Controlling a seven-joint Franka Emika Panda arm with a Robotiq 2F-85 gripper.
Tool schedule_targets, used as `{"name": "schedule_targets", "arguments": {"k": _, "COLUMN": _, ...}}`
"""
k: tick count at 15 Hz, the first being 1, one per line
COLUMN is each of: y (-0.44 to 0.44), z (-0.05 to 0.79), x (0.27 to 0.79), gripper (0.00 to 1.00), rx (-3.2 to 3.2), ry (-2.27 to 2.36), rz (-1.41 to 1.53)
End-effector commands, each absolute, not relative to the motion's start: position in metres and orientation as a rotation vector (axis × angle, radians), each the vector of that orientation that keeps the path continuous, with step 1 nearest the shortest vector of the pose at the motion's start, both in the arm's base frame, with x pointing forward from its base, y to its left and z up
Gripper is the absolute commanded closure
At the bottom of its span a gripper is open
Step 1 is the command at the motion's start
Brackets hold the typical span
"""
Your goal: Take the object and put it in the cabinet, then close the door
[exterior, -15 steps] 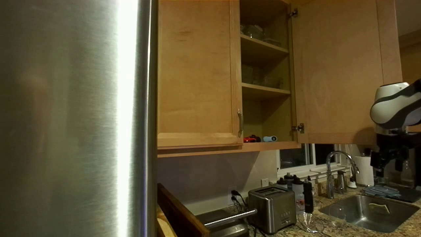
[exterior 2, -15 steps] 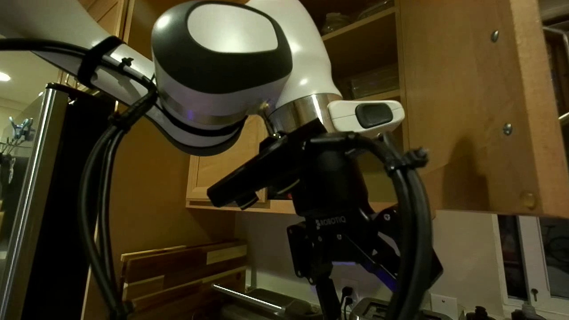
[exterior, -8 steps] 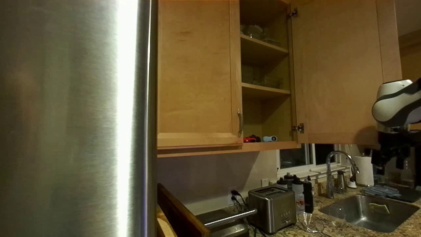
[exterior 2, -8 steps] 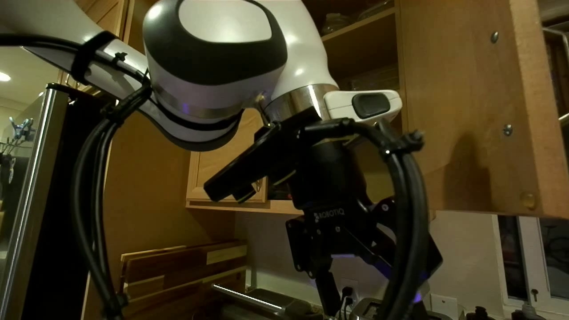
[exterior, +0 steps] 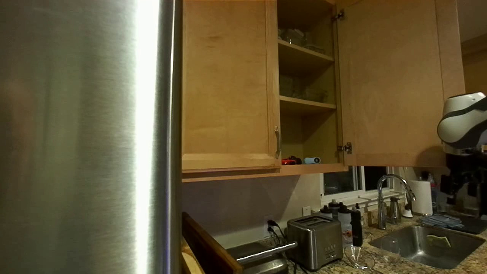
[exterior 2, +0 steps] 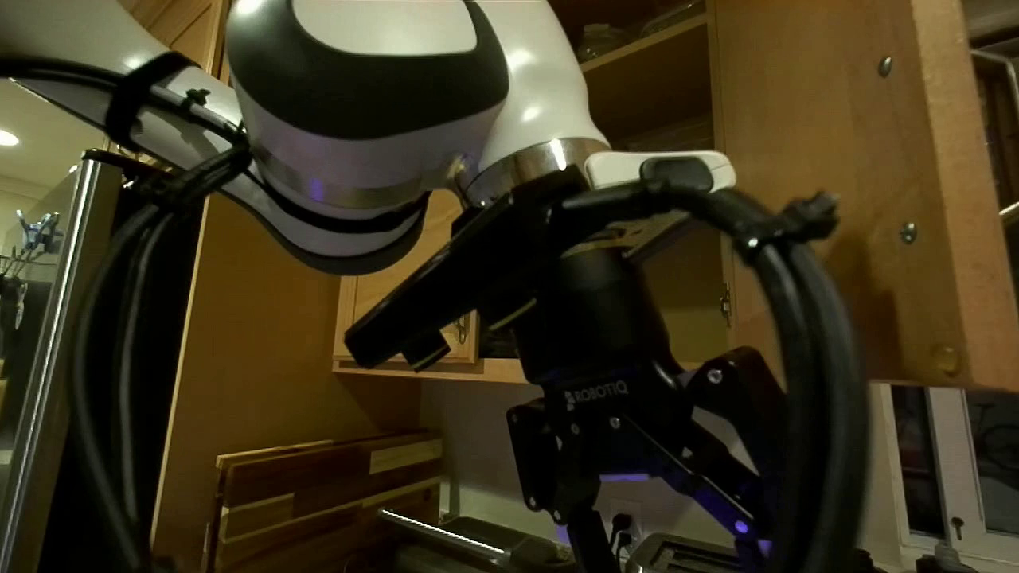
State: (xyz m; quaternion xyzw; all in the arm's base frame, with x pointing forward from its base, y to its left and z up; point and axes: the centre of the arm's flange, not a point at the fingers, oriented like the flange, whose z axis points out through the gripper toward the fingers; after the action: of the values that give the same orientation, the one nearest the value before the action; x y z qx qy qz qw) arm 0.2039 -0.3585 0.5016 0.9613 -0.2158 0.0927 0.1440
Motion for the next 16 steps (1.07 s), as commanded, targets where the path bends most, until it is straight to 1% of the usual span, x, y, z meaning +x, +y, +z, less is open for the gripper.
{"name": "schedule_targets", "arguments": {"k": 1, "y": -0.36, "z": 0.501, "x": 0.159, "gripper": 0.0, "rx": 2.742, "ry": -0.6, "rz": 0.32}}
{"name": "schedule_targets", "arguments": {"k": 8, "y": -0.376, "z": 0.518, "x": 0.117, "gripper": 0.0, "rx": 2.606, "ry": -0.588, "rz": 0.629}}
{"name": "schedule_targets", "arguments": {"k": 16, "y": -0.385, "z": 0.53, "x": 0.104, "gripper": 0.0, "rx": 2.406, "ry": -0.572, "rz": 0.905}}
